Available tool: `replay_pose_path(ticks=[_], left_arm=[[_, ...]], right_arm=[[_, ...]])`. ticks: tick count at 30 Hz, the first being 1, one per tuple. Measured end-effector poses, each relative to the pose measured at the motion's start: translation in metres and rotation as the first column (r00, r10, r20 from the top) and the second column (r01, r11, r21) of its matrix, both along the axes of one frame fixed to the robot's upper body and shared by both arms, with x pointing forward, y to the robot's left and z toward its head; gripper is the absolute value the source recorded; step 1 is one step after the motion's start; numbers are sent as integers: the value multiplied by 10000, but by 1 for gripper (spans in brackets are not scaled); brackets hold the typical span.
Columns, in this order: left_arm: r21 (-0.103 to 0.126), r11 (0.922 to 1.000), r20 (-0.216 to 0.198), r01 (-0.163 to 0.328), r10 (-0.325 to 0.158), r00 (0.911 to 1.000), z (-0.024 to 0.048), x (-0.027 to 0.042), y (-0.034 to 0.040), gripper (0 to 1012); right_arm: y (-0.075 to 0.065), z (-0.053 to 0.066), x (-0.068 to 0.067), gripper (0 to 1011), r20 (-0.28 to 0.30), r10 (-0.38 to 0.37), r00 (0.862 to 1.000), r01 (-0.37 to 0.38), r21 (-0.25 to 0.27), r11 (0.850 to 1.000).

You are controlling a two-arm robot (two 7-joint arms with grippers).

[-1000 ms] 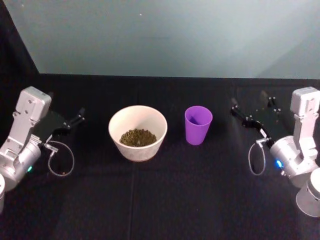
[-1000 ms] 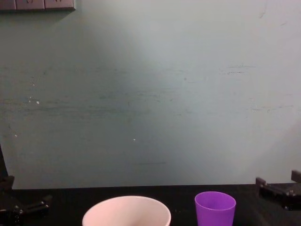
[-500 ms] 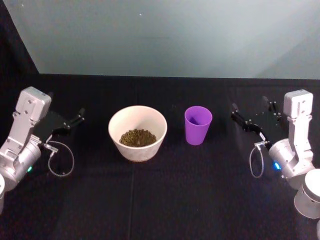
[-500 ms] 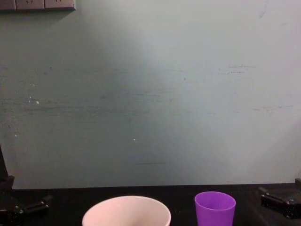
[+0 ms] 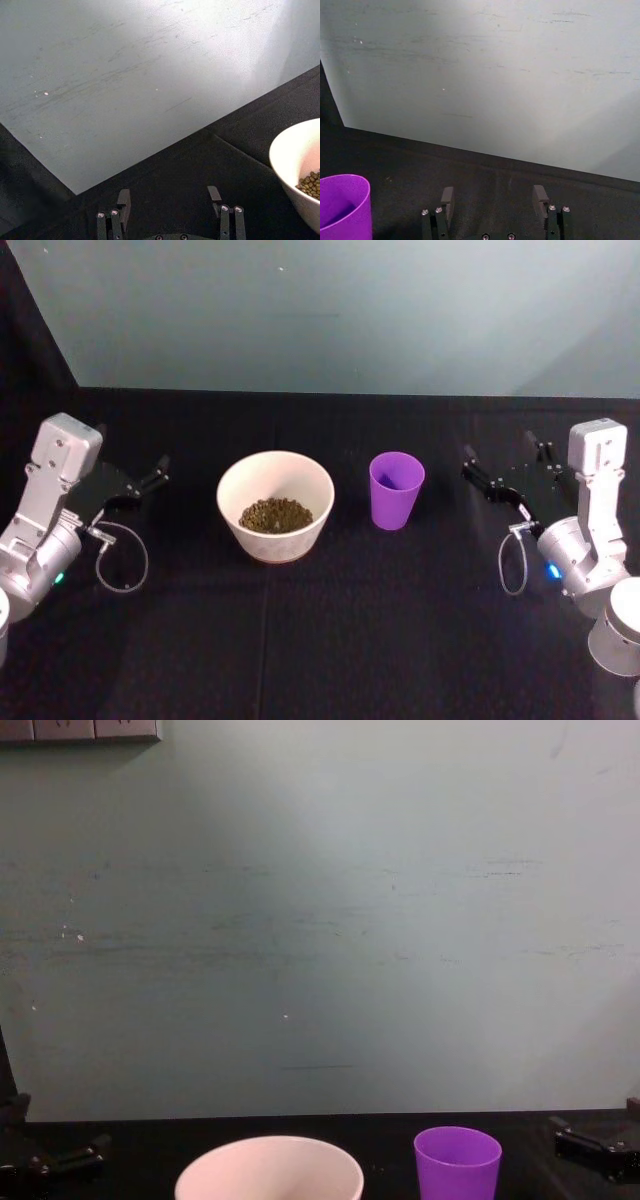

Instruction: Pick up the cup and pour the mung beans from the cup into the bowl.

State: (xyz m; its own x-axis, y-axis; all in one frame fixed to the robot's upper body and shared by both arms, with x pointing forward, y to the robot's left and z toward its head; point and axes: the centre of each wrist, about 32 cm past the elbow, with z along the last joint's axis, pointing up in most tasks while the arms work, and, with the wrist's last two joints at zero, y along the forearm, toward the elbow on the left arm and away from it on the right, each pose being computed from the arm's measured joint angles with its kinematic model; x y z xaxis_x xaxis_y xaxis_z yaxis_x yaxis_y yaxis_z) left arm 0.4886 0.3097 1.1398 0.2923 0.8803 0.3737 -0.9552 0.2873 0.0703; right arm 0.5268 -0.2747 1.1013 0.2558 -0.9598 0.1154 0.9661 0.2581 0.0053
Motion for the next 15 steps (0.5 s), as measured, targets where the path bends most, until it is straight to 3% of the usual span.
replay_pose_path(ticks=[15], left_arm=[[0, 10000, 1, 0, 0, 10000, 0, 0, 0, 1000]], right_arm=[[-2, 1, 0, 1003, 2, 12, 10000, -12, 13, 10000]])
